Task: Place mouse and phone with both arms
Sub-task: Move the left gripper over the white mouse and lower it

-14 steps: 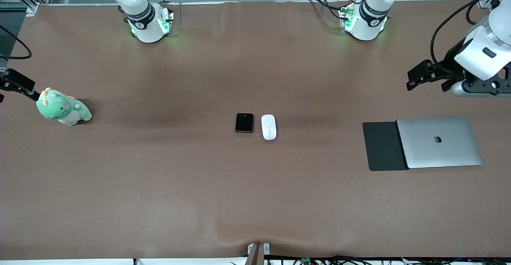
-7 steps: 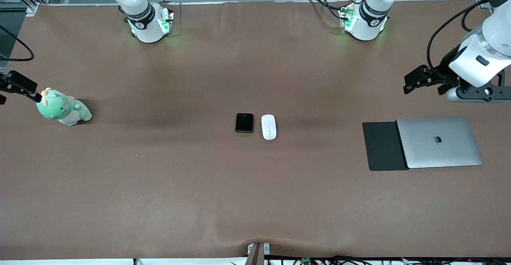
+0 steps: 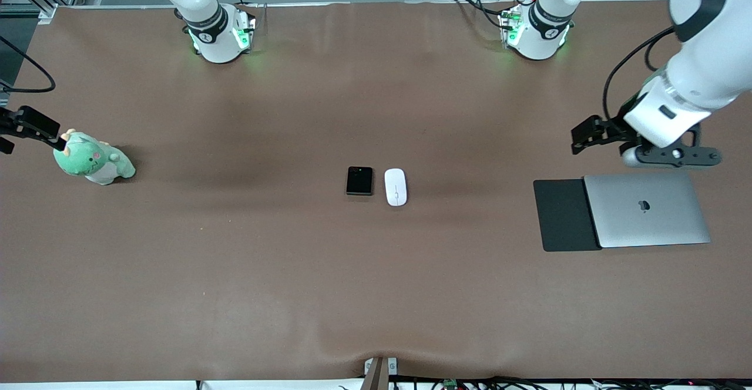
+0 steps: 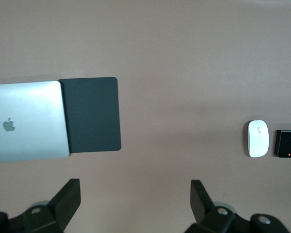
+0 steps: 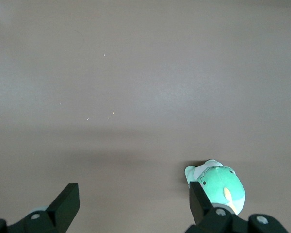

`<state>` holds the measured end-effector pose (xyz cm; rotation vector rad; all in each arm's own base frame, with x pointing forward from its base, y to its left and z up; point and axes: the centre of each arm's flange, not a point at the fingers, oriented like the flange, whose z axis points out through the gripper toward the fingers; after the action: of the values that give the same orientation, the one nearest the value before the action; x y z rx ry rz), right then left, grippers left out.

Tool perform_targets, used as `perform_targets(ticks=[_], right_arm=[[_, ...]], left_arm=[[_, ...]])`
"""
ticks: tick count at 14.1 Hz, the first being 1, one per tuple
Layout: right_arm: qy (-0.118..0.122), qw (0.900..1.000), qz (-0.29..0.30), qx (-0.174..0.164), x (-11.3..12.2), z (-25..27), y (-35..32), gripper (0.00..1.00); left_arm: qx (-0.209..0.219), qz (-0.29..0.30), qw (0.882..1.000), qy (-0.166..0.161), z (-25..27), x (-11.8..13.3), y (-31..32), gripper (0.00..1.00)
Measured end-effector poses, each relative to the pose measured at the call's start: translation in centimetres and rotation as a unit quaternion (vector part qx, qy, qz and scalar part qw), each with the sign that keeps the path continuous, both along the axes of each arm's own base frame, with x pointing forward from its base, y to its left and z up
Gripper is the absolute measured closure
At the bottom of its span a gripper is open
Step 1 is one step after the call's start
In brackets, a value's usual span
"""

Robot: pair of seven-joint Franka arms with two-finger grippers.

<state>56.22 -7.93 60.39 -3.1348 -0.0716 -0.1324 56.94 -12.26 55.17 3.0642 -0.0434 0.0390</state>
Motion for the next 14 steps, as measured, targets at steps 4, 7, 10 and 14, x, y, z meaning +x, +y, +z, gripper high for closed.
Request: perform_targets(ticks=[4,7,10,14], right_arm=[[0.001,1.0,0.0,-0.001,0.0,0.0,0.0,0.0],[0.001,1.0,0.0,-0.001,0.0,0.0,0.0,0.0],[0.001,1.0,0.0,-0.001,0.0,0.0,0.0,0.0],[0.001,1.0,0.001,-0.001,0.0,0.0,0.0,0.0]], left_arm=[[-0.004,0.011,1.0,-0.006,-3.5,-0.6,-3.4,0.0],[-0.014,0.026,0.999,-0.018,-6.1,-1.3,-7.4,0.0],[-0.029,0.041,0.998,-0.022,-8.8,-1.8,-12.1,0.0],[-0.026,0.061,0.997,-0.027,-12.1,-2.6,-17.3,0.0]])
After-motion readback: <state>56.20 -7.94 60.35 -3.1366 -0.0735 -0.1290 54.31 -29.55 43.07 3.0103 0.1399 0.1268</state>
